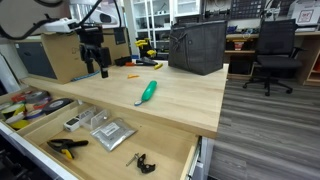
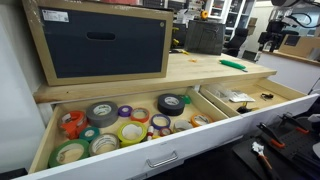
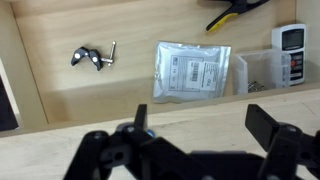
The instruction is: Pick up the small green tape and put it on the left side of the open drawer.
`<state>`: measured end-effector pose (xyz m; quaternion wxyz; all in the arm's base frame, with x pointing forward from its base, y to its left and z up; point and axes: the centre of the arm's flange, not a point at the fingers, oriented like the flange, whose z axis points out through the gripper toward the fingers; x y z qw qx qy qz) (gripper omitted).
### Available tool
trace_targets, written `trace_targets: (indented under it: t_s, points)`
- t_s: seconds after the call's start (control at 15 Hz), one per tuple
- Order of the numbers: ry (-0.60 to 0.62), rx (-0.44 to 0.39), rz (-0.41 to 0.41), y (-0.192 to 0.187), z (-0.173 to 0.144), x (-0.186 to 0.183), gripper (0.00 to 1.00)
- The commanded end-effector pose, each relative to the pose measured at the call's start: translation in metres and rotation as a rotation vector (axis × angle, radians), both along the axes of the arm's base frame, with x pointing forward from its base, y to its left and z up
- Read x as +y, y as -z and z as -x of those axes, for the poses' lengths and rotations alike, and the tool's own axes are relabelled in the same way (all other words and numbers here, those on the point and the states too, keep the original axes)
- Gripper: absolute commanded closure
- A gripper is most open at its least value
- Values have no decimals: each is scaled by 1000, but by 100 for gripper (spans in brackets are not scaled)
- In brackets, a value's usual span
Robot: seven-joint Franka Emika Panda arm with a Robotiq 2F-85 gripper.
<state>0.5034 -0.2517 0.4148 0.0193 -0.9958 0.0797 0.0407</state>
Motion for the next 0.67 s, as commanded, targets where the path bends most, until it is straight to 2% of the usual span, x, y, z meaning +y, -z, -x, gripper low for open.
trace_targets:
  t_s: [0.0, 0.33, 0.6]
  points:
    - [8, 31, -23, 2, -40, -34, 0]
    - [20, 67, -23, 20, -68, -53, 0]
    - [27, 62, 25, 41, -94, -52, 0]
